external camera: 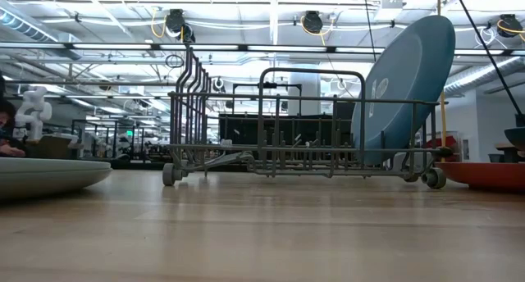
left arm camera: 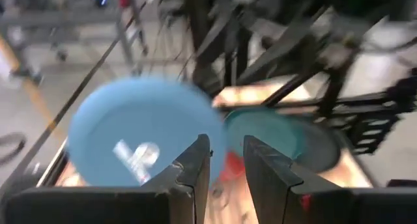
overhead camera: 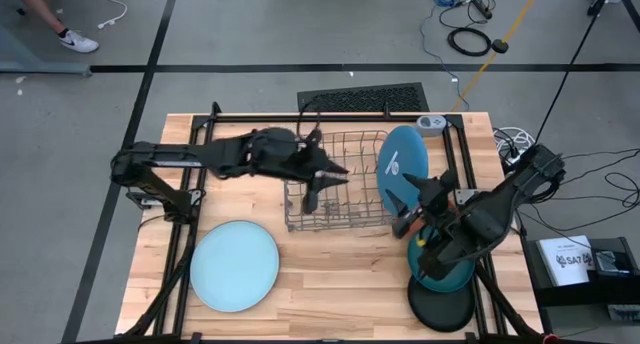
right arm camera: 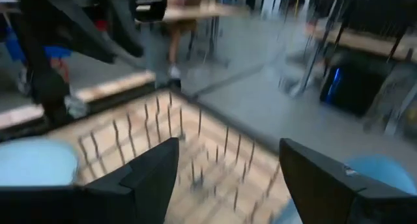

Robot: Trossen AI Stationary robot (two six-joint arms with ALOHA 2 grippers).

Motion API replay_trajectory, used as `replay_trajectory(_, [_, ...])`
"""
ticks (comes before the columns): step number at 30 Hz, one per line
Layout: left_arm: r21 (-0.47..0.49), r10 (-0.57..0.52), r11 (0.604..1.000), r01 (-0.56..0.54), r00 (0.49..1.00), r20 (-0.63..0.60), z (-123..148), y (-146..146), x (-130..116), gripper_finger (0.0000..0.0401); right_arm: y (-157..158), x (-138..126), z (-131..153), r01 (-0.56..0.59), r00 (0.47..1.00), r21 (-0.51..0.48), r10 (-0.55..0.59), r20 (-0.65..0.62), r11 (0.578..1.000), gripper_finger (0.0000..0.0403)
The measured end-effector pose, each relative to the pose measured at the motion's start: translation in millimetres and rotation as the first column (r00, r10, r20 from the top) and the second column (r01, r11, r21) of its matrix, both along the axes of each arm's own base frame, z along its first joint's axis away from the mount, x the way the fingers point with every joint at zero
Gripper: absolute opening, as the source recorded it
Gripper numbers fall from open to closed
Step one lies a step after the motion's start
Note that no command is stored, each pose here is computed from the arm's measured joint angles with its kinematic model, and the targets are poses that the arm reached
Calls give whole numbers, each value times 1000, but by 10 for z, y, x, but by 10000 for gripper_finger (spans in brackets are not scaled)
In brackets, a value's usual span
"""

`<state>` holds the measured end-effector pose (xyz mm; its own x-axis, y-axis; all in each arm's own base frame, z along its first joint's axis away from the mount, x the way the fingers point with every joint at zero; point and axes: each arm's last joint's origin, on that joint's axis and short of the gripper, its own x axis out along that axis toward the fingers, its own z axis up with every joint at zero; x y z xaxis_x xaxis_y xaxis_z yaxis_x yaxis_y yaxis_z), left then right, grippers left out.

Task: Sort dishes
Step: Put the light blue plate into the dish rack

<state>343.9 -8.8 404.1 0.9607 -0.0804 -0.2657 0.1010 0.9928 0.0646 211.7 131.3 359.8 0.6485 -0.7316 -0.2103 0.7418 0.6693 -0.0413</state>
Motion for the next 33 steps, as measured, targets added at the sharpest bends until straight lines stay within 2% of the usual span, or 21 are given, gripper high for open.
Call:
replay_trajectory(3, [34, -76, 997, 74, 996, 52, 90, -192, -62, 94, 42, 205, -23, -11, 999, -49, 9, -39, 999, 245])
replay_trajectory(7, [62, -105, 993, 100, 991, 82, 201, -366, -206, 93, 122, 527, -7, -79, 994, -68, 73, -84, 995, 197])
replay_trajectory(9, [81, -69, 995, 62, 994, 85, 291, -422, -366, 93, 192, 672, 10, -155, 983, -81, 146, -112, 985, 163])
replay_trajectory(12, [149, 43, 988, -48, 999, 31, 362, -519, -654, 93, 285, 836, 22, -256, 961, -108, 241, -133, 961, 101])
replay_trajectory(15, [174, 139, 977, -126, 988, -67, 344, -641, -941, 93, 350, 946, 5, -326, 939, -147, 302, -164, 934, 32])
replay_trajectory(17, [148, 162, 980, -136, 970, -183, 267, -711, -1134, 93, 376, 991, -8, -354, 929, -164, 325, -179, 921, 9])
replay_trajectory(19, [106, 188, 981, -161, 923, -337, 134, -768, -1273, 93, 385, 1004, -9, -363, 925, -167, 334, -180, 917, 14])
replay_trajectory(21, [104, 243, 970, -221, 826, -508, -73, -848, -1355, 93, 371, 1017, 0, -359, 928, -164, 333, -168, 919, 20])
replay_trajectory(23, [134, 296, 952, -274, 719, -629, -307, -952, -1400, 93, 365, 1021, 15, -368, 925, -161, 344, -162, 916, 21])
replay_trajectory(26, [139, 271, 957, -255, 608, -746, -685, -1156, -1431, 93, 354, 1035, 57, -393, 917, -164, 371, -148, 905, 18])
replay_trajectory(28, [108, 214, 971, -214, 569, -794, -987, -1322, -1403, 93, 360, 1043, 85, -399, 915, -171, 380, -131, 901, 15])
replay_trajectory(30, [31, 121, 985, -172, 545, -830, -1290, -1492, -1369, 93, 361, 1044, 87, -403, 913, -173, 384, -134, 898, 14])
replay_trajectory(33, [-66, 33, 984, -168, 526, -850, -1632, -1731, -1370, 93, 384, 1037, 86, -426, 903, -163, 409, -130, 890, 14])
